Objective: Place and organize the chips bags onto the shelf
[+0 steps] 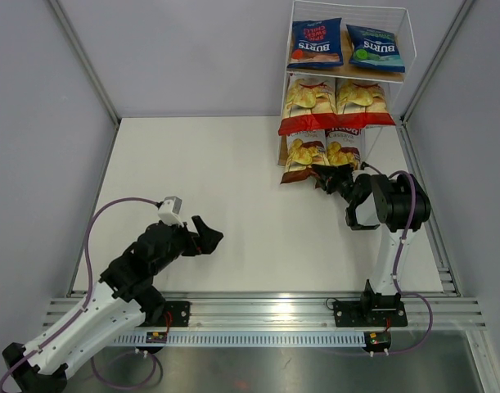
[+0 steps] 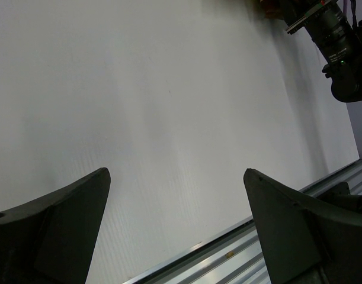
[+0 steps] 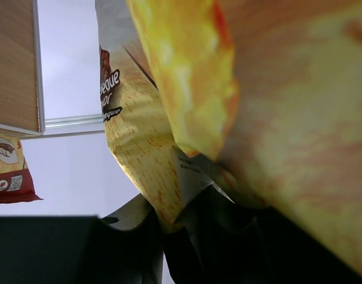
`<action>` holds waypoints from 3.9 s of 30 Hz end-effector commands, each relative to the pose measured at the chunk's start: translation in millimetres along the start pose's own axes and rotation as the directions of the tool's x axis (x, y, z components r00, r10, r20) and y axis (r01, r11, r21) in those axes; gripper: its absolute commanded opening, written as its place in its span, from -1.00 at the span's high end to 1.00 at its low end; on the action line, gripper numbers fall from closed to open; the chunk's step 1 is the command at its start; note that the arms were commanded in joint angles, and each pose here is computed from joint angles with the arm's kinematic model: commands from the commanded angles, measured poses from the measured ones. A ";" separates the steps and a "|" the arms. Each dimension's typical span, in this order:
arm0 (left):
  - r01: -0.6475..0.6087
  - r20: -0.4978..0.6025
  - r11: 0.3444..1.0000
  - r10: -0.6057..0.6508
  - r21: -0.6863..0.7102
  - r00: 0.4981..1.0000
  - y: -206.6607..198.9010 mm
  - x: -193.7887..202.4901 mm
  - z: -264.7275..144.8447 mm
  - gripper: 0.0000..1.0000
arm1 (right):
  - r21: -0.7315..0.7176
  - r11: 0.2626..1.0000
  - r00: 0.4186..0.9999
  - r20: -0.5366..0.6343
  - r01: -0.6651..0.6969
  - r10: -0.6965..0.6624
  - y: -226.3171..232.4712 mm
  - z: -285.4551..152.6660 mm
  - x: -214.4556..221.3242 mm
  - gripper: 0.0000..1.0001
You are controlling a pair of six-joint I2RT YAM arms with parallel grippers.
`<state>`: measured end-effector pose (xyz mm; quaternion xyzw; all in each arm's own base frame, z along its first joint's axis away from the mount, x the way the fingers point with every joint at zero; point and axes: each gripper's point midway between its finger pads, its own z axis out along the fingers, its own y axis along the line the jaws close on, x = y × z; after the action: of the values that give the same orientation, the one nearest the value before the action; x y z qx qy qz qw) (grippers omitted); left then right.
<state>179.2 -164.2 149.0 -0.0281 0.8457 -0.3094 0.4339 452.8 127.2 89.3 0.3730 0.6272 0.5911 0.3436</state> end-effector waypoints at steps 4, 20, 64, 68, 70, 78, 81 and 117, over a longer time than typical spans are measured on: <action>0.016 0.018 0.999 -0.017 0.038 1.000 -7.2 -3.2 3.0 -0.98 | 0.082 0.984 0.982 0.117 -0.158 0.148 -14.4 -5.1 -12.5 0.71; 0.018 0.026 0.999 -0.019 0.041 0.999 -6.3 -4.1 -3.9 -0.98 | 0.241 0.965 0.988 0.133 -0.106 0.076 2.4 0.9 0.1 -0.11; 0.016 0.037 0.999 -0.018 0.046 0.999 0.8 1.5 -13.9 -0.98 | 0.181 0.962 0.929 0.346 -0.207 0.135 12.5 1.2 5.3 0.00; 0.021 0.033 0.999 -0.022 0.049 0.999 0.2 2.2 -14.5 -0.98 | 0.191 0.969 0.953 0.287 -0.158 0.098 30.6 1.0 15.0 -0.34; 0.022 0.032 0.999 -0.024 0.047 0.999 0.2 1.7 -15.5 -0.98 | 0.219 0.964 0.956 0.282 -0.152 0.086 30.3 -2.9 17.1 -0.36; 0.011 0.020 1.000 -0.011 -0.001 1.000 0.6 -6.1 -16.7 -0.98 | 0.416 0.909 0.929 0.343 -0.020 -0.136 38.7 -43.6 3.6 -0.42; 0.005 0.012 1.000 -0.005 -0.014 1.000 -0.4 -8.5 -14.7 -0.98 | 0.429 0.903 0.925 0.342 0.000 -0.163 37.1 -49.9 2.7 -0.41; 0.022 0.008 0.991 -0.021 -0.129 1.000 22.6 -39.7 -9.6 -0.98 | 0.421 0.887 0.924 0.229 0.189 -0.306 25.0 -40.7 -0.7 0.53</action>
<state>197.2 -122.8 146.9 -0.0843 0.8765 -0.2387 0.4094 399.6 105.1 102.0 0.4647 0.7170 0.3335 0.3983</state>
